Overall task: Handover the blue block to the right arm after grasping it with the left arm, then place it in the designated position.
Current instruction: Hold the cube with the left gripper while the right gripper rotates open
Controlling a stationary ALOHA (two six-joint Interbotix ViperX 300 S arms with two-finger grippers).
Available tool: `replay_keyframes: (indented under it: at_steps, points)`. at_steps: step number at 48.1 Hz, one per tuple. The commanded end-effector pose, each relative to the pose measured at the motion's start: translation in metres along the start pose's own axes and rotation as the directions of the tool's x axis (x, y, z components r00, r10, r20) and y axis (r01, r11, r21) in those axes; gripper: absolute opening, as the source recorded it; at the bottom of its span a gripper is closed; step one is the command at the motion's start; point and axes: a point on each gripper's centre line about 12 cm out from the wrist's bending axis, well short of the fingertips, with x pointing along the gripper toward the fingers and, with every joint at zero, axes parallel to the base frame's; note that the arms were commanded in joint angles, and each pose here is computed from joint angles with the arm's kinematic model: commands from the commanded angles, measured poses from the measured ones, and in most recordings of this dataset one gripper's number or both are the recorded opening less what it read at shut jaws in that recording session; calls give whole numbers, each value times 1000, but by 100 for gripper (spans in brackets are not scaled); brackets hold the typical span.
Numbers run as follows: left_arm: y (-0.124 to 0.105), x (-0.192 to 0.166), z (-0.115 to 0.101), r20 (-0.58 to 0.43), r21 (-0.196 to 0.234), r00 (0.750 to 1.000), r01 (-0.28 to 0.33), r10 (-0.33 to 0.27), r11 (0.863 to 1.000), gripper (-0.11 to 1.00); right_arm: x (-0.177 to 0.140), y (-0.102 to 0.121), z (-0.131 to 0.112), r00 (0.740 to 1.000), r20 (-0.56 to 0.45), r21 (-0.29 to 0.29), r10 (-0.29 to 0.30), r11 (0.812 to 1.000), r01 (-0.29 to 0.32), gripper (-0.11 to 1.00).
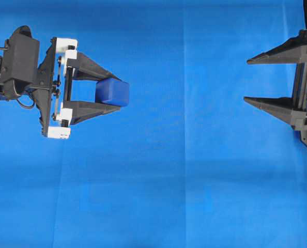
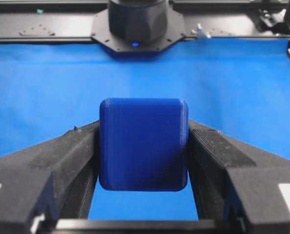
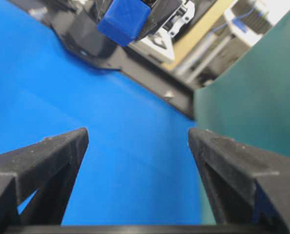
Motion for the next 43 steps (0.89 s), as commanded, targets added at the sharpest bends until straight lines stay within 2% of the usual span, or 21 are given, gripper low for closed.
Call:
replay_keyframes:
  at_steps: [1, 8, 12, 14, 16, 20, 21, 22, 23, 25, 33, 36, 43]
  points:
    - [0, -2, 11, 37, -1, 999, 1, -1, 1000, 46, 1, -6, 11, 1000, 20, -74, -10, 997, 11, 96]
    - [0, -2, 10, 37, -4, 999, 1, -1, 1000, 46, 1, -7, 14, 1000, 21, -217, -5, 976, 9, 96]
    - [-1, -2, 11, 38, -4, 999, 3, -3, 1000, 46, 1, -6, 13, 1000, 20, -327, 2, 945, 5, 96]
    - [0, -3, 10, 37, -4, 999, 1, -1, 1000, 46, 2, -4, 12, 1000, 14, -400, 10, 917, -4, 96]
    - [-1, -3, 10, 37, -4, 999, 3, -3, 1000, 46, 2, -3, 11, 1000, 11, -480, 18, 877, -11, 96]
    - [-1, -3, 10, 37, -4, 999, 3, -3, 1000, 46, 4, 0, 9, 999, 1, -625, 37, 780, -28, 97]
    - [0, -3, 10, 37, -4, 999, 1, -1, 1000, 46, 4, 1, 9, 999, 3, -663, 42, 748, -30, 97]
    - [-1, -3, 10, 35, -4, 999, 3, -3, 1000, 46, 4, 2, 10, 999, 5, -684, 45, 729, -30, 97]
    - [0, -3, 10, 35, -4, 999, 1, -1, 1000, 46, 4, 2, 11, 999, 11, -699, 47, 714, -26, 97]
    - [-1, -3, 10, 35, -4, 999, 3, -3, 1000, 46, 3, 3, 13, 998, 20, -715, 52, 699, -23, 97]
    - [-1, -3, 10, 32, -4, 999, 3, -3, 1000, 46, 2, 3, 14, 998, 30, -730, 56, 684, -16, 97]
    - [-1, -3, 10, 32, -6, 999, 3, -3, 1000, 46, 3, 3, 12, 998, 16, -741, 55, 671, -25, 97]
    - [-1, -3, 10, 32, -6, 999, 3, -3, 1000, 46, 5, 4, 3, 998, -46, -795, 50, 603, -67, 97]
